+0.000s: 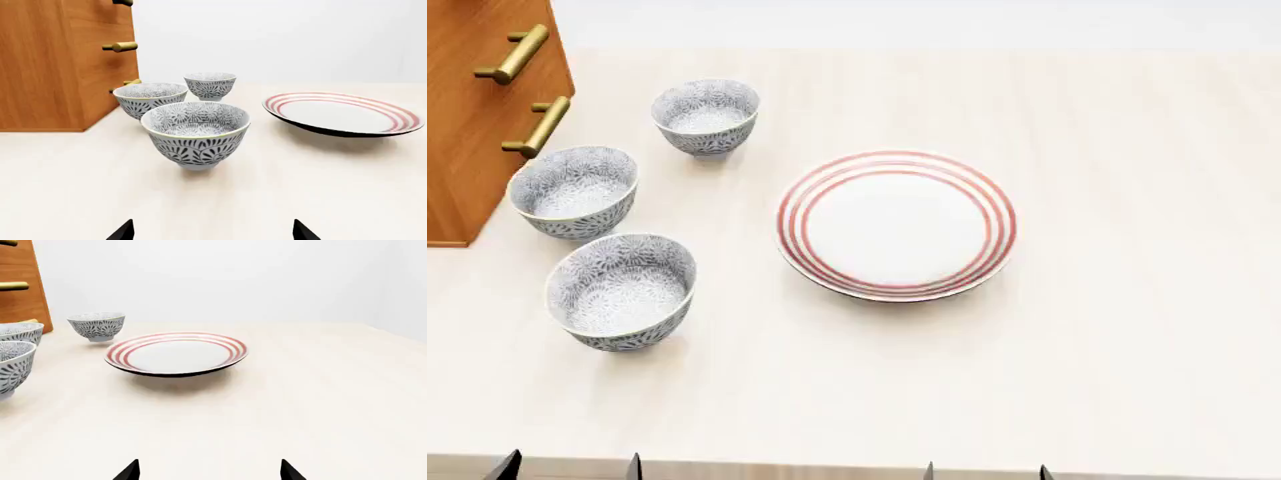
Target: Put the bowl at the front on the plate.
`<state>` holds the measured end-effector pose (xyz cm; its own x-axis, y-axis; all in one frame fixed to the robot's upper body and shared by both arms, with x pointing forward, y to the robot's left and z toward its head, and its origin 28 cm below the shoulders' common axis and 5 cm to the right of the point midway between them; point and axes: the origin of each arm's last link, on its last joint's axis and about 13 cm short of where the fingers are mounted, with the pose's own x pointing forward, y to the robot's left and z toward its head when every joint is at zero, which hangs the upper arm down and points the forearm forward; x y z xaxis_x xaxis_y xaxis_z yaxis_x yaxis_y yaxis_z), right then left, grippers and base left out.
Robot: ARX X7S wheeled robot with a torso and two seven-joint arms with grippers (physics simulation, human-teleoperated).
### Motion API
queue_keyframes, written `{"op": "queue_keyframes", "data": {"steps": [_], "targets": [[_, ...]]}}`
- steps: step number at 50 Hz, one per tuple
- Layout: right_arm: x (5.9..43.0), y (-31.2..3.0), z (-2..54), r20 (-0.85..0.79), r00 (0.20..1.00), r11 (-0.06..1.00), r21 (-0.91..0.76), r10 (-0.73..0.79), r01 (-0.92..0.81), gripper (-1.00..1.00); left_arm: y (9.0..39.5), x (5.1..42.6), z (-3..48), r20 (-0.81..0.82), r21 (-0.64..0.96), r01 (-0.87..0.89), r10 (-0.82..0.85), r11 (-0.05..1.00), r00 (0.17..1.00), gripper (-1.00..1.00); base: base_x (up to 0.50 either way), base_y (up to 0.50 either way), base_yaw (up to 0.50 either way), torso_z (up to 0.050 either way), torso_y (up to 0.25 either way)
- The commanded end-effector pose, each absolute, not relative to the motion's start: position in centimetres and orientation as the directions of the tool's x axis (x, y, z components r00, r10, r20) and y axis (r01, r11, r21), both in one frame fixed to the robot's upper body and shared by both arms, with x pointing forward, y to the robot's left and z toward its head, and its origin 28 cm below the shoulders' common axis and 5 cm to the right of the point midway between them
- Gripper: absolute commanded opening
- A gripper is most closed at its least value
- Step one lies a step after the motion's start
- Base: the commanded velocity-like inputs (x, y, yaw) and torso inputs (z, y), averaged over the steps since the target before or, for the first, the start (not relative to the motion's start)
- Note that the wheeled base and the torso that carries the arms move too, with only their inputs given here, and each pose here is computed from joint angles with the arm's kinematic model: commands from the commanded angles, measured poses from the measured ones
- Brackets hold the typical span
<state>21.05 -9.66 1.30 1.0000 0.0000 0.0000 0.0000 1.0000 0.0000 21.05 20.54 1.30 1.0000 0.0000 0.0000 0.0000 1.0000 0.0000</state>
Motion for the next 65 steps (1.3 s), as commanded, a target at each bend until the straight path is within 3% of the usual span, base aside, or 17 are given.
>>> {"op": "queue_keyframes", "data": {"steps": [1,24,28,34,38,44,50,53,54,65], "targets": [[21.0,-9.6,1.3,0.0,1.0,1.0,0.0,0.0,0.0,1.0,20.6,21.0,1.4,0.0,0.0,0.0,0.0,1.0,1.0,1.0,0.0,0.0,0.0,0.0,0.0],[21.8,-9.7,0.8,-0.051,0.998,0.999,-0.029,-0.045,0.043,1.0,20.4,21.0,0.2,0.006,0.049,-0.002,0.002,0.999,1.0,1.0,0.0,0.0,0.0,0.0,0.0],[22.1,-10.2,1.1,-0.061,0.994,0.99,0.103,-0.089,0.095,1.0,20.4,21.1,-0.8,-0.06,0.133,0.014,-0.006,0.991,0.998,1.0,0.0,0.0,0.0,0.0,0.0],[21.7,-10.2,1.4,-0.073,0.995,0.996,0.059,-0.066,0.07,1.0,20.2,21.0,-1.1,-0.053,0.145,0.015,-0.007,0.989,0.999,1.0,0.0,0.0,0.0,0.0,0.0],[20.5,-10.5,3.6,-0.011,0.998,0.989,0.134,-0.059,0.06,1.0,19.7,21.0,-0.1,-0.031,0.12,0.03,-0.026,0.992,0.999,1.0,0.0,0.0,0.0,0.0,0.0],[19.5,-10.7,6.6,0.031,0.998,0.993,0.104,-0.061,0.058,1.0,19.7,21.2,1.0,-0.007,0.159,0.043,-0.042,0.986,0.999,1.0,0.0,0.0,0.0,0.0,0.0],[19.3,-10.7,10.8,0.053,0.997,0.998,0.045,-0.047,0.045,1.0,19.9,21.8,2.7,0.028,0.137,0.096,-0.101,0.986,0.995,1.0,0.0,0.0,0.0,0.0,0.0],[19.3,-10.6,13.2,0.094,0.995,0.999,0.02,-0.042,0.04,1.0,18.7,21.2,8.4,0.08,0.193,0.101,-0.118,0.976,0.99,1.0,0.0,0.0,0.0,0.0,0.0],[19.5,-10.6,13.9,0.099,0.994,0.999,0.003,-0.039,0.039,1.0,18.6,21.1,10.2,0.062,0.134,0.136,-0.145,0.982,0.987,1.0,0.0,0.0,0.0,0.0,0.0],[20.8,-10.4,18.6,0.131,0.991,0.999,-0.033,-0.013,0.017,1.0,18.6,22.1,16.0,0.075,0.134,0.156,-0.167,0.979,0.983,1.0,0.0,0.0,0.0,0.0,0.0]]}}
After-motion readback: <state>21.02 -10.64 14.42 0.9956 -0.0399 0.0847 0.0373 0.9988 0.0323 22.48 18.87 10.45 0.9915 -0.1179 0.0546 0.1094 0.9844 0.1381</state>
